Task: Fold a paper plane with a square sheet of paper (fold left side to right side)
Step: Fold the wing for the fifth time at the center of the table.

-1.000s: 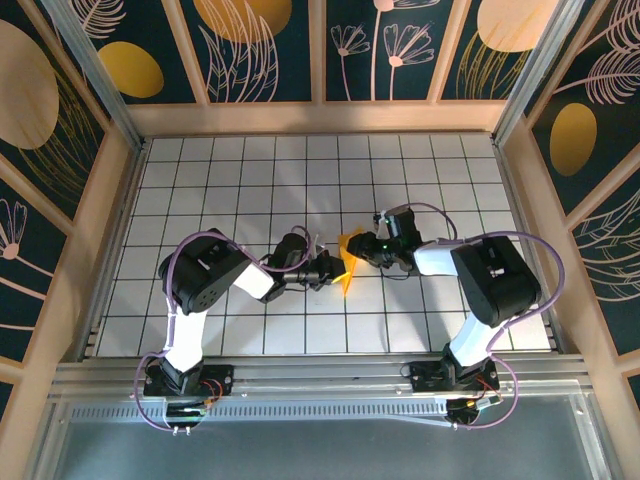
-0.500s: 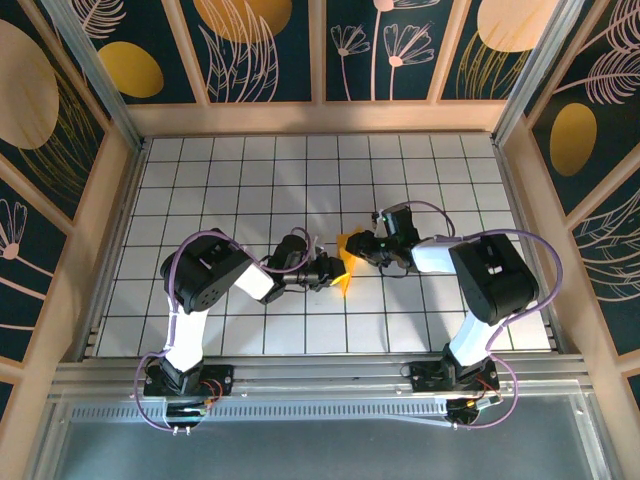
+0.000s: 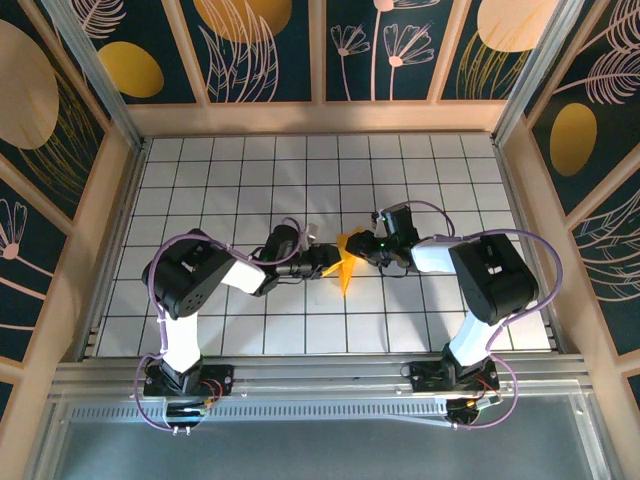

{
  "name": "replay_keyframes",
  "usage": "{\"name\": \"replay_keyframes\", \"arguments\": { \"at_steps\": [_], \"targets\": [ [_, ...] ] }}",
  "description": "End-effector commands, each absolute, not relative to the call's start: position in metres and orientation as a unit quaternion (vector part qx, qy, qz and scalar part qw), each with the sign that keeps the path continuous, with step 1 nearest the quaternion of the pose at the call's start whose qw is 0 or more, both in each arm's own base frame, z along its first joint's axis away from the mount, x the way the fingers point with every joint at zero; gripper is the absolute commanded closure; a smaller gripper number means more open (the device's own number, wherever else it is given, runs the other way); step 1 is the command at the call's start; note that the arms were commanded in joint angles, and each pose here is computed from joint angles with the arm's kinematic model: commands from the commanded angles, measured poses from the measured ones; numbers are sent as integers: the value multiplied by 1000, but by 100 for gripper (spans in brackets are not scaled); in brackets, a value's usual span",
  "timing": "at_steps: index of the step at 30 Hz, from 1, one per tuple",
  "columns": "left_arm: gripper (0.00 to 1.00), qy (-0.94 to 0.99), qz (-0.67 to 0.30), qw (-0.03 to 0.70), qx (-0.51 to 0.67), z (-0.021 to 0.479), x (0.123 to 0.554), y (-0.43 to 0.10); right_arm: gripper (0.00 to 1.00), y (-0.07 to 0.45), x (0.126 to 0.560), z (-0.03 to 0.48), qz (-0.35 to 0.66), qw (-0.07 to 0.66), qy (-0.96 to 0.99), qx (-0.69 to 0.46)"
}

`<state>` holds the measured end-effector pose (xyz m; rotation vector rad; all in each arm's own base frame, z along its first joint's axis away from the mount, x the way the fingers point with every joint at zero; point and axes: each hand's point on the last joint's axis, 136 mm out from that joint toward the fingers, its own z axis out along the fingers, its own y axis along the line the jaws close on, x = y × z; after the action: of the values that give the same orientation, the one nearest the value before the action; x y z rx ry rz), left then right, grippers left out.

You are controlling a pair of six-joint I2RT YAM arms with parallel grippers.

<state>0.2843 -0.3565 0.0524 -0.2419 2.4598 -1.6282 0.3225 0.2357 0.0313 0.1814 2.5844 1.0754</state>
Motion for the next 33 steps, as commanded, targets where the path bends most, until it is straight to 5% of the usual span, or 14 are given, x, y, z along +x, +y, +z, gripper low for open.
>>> {"name": "replay_keyframes", "arguments": {
  "at_steps": [1,8,19,33],
  "targets": [
    [61,836,-535,91,-76,47,289,-357,59,234,318,14,352,153,921,66],
    [66,844,-525,85,-67,35,295,-364,59,234,318,15,351,152,922,65],
    [90,859,-499,83,-74,18,295,-358,59,235,317,14,347,151,924,60],
    [97,879,-463,77,-80,-3,294,-351,59,234,318,16,340,151,926,55]
  ]
}}
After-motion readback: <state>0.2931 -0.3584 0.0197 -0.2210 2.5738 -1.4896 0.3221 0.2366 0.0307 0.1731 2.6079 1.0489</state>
